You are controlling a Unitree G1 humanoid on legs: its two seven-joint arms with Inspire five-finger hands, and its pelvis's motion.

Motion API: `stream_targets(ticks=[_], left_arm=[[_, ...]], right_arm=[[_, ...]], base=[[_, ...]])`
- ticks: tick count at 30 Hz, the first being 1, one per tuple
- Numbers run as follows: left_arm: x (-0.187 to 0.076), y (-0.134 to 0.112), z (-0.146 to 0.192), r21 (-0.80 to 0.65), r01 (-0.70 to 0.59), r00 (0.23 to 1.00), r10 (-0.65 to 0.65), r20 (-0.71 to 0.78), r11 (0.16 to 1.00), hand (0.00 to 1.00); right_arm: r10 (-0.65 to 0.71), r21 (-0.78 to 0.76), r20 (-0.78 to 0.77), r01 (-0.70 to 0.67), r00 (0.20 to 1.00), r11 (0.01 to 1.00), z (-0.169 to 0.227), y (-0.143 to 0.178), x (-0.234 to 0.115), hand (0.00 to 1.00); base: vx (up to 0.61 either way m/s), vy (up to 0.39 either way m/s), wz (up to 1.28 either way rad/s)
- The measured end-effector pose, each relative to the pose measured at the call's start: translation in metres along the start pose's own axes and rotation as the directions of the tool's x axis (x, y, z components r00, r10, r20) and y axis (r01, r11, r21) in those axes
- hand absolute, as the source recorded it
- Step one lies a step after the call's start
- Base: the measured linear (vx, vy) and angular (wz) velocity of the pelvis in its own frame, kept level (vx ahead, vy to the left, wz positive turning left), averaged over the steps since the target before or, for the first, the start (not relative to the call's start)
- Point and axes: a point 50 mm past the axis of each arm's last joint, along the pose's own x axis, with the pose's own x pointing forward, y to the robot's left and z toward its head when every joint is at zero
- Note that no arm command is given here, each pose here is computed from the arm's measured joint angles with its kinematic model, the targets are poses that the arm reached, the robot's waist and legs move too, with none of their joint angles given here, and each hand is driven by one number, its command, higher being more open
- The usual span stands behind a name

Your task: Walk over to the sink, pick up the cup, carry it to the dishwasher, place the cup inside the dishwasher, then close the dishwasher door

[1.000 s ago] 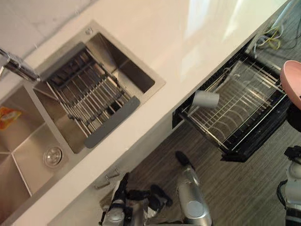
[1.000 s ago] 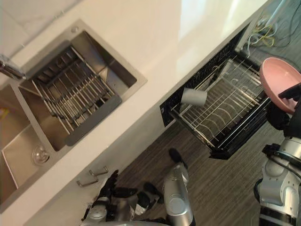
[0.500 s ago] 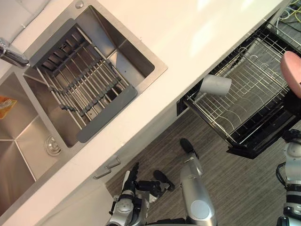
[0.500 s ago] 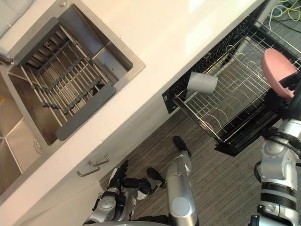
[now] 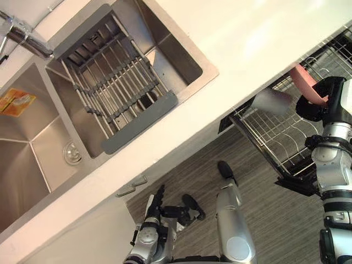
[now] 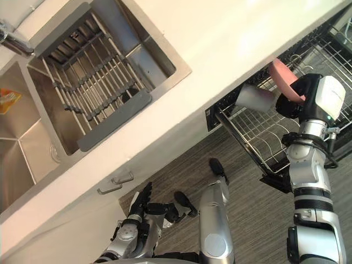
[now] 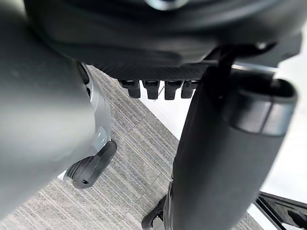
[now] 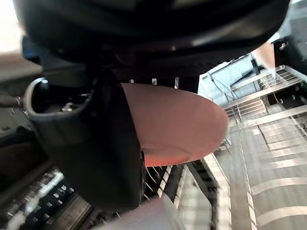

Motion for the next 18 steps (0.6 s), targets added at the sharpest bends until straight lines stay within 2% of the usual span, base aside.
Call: stream_targets(ticks=[4, 13, 14, 18], left_arm=[[0.001, -0.002, 0.001, -0.007, 0.003, 1.0, -0.003, -0.001, 1.0, 1.0], [0.001, -0.001, 0.003, -0.006, -0.012, 1.0, 0.013, 0.007, 1.0, 1.0], [0.001, -0.001, 0.003, -0.006, -0.013, 1.0, 0.013, 0.008, 1.0, 1.0], [0.002, -0.001, 0.003, -0.006, -0.014, 1.0, 0.015, 0.007, 1.0, 1.0]], right_arm=[[0.022, 0.006, -0.047, -0.021, 0.999, 1.0, -0.008, 0.005, 0.0, 0.0], [-0.038, 0.051, -0.105, 0.044, 0.994, 0.998, -0.012, 0.001, 0.001, 0.0], [-0.051, 0.051, -0.116, 0.057, 0.992, 0.997, -0.014, 0.0, 0.001, 1.0], [-0.11, 0.055, -0.163, 0.12, 0.98, 0.991, -0.02, -0.009, 0.002, 1.0]], base=[[0.0, -0.02, 0.15], [-0.01, -0.04, 0.1], [0.02, -0.039, 0.0], [0.04, -0.04, -0.01]])
